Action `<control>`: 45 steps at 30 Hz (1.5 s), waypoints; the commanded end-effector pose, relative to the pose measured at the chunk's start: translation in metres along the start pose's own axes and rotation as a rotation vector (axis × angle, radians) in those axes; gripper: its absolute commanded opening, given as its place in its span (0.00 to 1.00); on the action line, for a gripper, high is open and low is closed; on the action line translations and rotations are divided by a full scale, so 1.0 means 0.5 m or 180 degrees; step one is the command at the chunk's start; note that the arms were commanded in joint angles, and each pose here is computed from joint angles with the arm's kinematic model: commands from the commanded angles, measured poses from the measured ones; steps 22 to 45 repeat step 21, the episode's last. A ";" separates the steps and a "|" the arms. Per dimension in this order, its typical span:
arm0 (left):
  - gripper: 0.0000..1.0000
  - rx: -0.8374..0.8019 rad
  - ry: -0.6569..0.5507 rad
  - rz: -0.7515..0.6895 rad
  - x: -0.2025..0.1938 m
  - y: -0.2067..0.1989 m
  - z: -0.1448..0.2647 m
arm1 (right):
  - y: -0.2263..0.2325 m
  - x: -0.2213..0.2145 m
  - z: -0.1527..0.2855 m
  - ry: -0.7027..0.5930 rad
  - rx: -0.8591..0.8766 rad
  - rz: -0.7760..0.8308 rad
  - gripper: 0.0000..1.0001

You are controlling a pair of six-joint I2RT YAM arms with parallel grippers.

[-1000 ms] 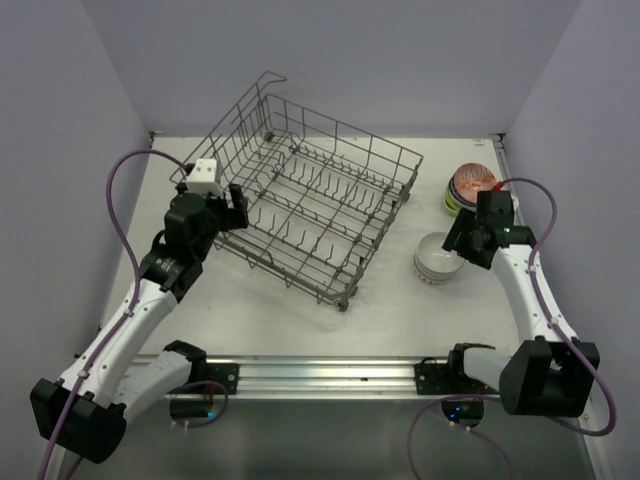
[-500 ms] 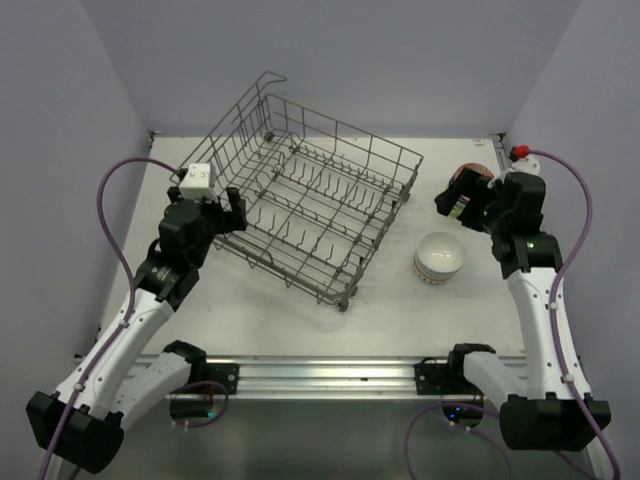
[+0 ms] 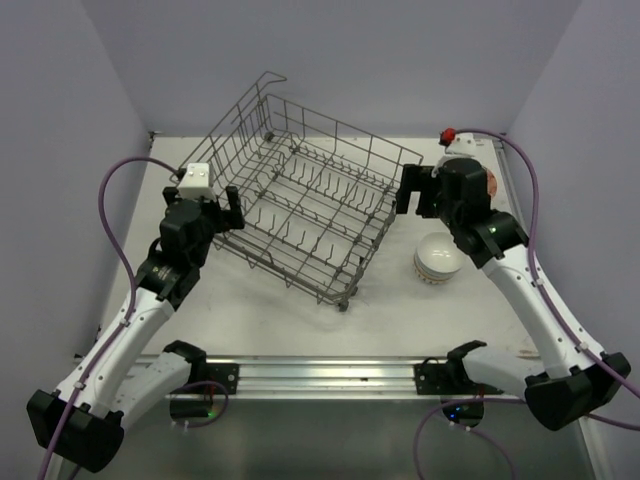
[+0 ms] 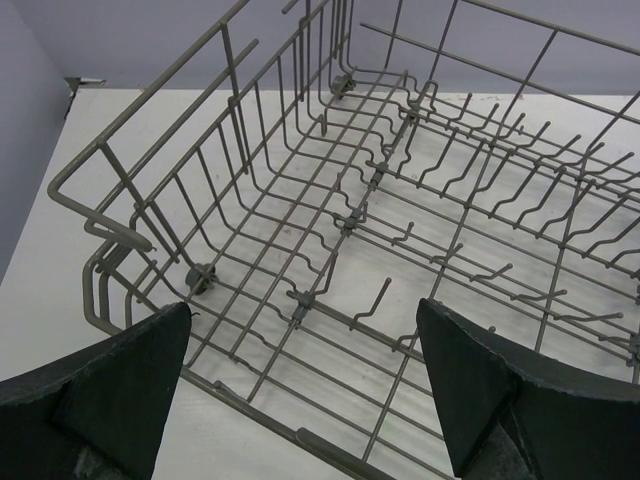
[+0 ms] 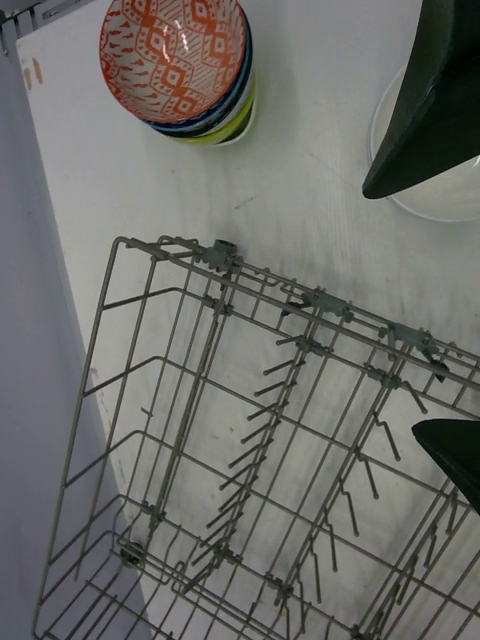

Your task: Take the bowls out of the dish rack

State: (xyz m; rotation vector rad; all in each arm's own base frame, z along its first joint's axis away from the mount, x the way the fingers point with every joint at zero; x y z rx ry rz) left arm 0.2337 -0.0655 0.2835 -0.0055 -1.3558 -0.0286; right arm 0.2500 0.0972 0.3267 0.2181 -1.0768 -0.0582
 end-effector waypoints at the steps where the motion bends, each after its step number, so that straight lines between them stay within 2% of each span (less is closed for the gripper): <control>1: 0.99 0.0125 -0.0145 -0.0014 0.016 0.005 -0.004 | -0.023 0.010 0.023 -0.0274 -0.0266 0.0040 0.99; 8: 1.00 0.0147 -0.0104 -0.0049 0.010 0.005 -0.008 | -0.045 -0.021 0.031 -0.0442 -0.0427 -0.0084 0.99; 20: 1.00 0.0101 -0.0061 -0.0070 0.007 0.001 -0.013 | -0.049 -0.058 -0.010 -0.0143 -0.0602 -0.0133 0.99; 45: 1.00 0.0101 -0.0052 -0.0073 0.005 0.001 -0.014 | -0.050 -0.057 -0.010 -0.0136 -0.0625 -0.0124 0.99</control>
Point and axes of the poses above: each gripper's point midway between its finger pads, its own z axis back along the fingers, its own y axis along the line the jaws close on, x = y × z, the point moved 9 cm from there along z, back along the fingers, and after that the axes turned 4 degrees about -z, right-handed, at the moved point
